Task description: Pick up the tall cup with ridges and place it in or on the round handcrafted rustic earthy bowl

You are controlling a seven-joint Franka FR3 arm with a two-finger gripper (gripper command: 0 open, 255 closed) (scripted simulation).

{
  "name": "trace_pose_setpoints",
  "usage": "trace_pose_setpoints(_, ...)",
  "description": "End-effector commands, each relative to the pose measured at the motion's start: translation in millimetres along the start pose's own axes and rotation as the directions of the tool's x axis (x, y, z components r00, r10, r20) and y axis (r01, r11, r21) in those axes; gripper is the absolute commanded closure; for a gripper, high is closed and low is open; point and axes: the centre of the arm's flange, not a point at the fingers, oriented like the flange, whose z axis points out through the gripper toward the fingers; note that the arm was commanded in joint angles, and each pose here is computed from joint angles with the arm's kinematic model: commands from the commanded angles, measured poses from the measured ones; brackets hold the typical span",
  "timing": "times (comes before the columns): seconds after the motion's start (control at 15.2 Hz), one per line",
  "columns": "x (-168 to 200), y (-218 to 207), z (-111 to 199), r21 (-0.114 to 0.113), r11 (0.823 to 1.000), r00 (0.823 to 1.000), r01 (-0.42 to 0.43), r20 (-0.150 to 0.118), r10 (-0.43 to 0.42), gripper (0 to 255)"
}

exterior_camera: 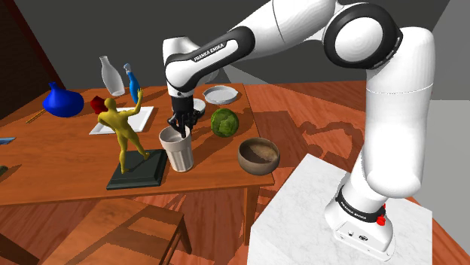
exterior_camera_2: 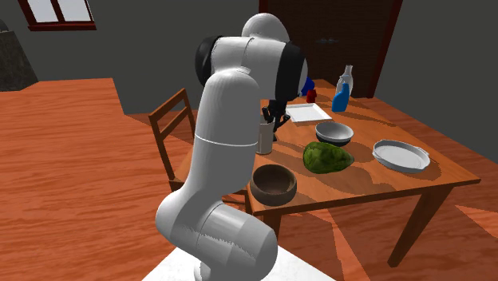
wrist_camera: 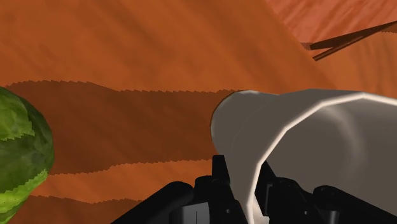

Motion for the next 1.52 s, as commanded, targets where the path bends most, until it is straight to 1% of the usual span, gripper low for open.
trace_pose_setpoints(0.0, -0.4, -1.5, -7.3, 0.0, 1.0, 1.0, 0.0, 0.001, 0.0, 255)
trace_pose_setpoints(1.45, -5.7, -14.7, -122.5, 0.0, 1.0, 1.0, 0.0, 0.001, 0.0, 255)
